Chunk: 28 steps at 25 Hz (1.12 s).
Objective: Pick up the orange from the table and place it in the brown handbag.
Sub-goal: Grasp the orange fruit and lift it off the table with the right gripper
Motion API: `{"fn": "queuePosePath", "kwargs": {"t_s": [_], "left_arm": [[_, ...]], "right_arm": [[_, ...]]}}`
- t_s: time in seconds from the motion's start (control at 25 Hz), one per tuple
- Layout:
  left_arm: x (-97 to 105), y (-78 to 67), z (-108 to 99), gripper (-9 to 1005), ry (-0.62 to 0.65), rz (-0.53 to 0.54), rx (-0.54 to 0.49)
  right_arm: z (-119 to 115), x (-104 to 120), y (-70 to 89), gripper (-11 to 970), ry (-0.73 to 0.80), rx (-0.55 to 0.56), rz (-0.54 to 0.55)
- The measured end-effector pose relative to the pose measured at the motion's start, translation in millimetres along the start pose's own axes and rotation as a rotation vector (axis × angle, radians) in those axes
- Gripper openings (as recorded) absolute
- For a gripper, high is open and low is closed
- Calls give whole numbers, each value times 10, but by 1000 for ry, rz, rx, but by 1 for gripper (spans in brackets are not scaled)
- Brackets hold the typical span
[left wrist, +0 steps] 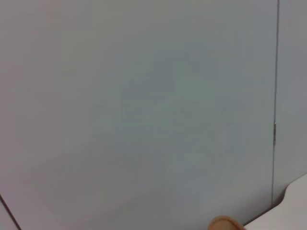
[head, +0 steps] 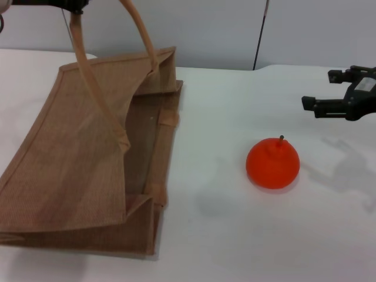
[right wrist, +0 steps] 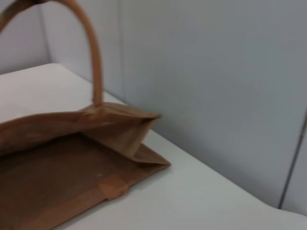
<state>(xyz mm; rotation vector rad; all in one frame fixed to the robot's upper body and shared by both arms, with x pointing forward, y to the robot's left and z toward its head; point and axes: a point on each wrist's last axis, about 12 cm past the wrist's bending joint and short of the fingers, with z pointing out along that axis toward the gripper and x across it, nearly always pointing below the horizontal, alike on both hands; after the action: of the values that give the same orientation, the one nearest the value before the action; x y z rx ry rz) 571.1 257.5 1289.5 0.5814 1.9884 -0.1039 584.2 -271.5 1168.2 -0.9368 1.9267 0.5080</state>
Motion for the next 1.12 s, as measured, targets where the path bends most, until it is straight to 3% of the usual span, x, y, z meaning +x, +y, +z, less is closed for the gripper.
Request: {"fn": "queuePosePath", "kwargs": {"t_s": [0.24,0.56,0.88,1.12], "left_arm": [[-29,-36,-2,124,-1,15,12],[-57,-63,-2,123,-8,27,26],[-56,-68,15,122,-3,33,29],[-50,-70,22,122,0,33,29]], "right_arm": [[48,62,83,897,78,-49,18],[295,99,217,896,256,-83,-19],[433,42,360,897,273,-139,-45],[484,61,368,896,279,-139,-32]]}}
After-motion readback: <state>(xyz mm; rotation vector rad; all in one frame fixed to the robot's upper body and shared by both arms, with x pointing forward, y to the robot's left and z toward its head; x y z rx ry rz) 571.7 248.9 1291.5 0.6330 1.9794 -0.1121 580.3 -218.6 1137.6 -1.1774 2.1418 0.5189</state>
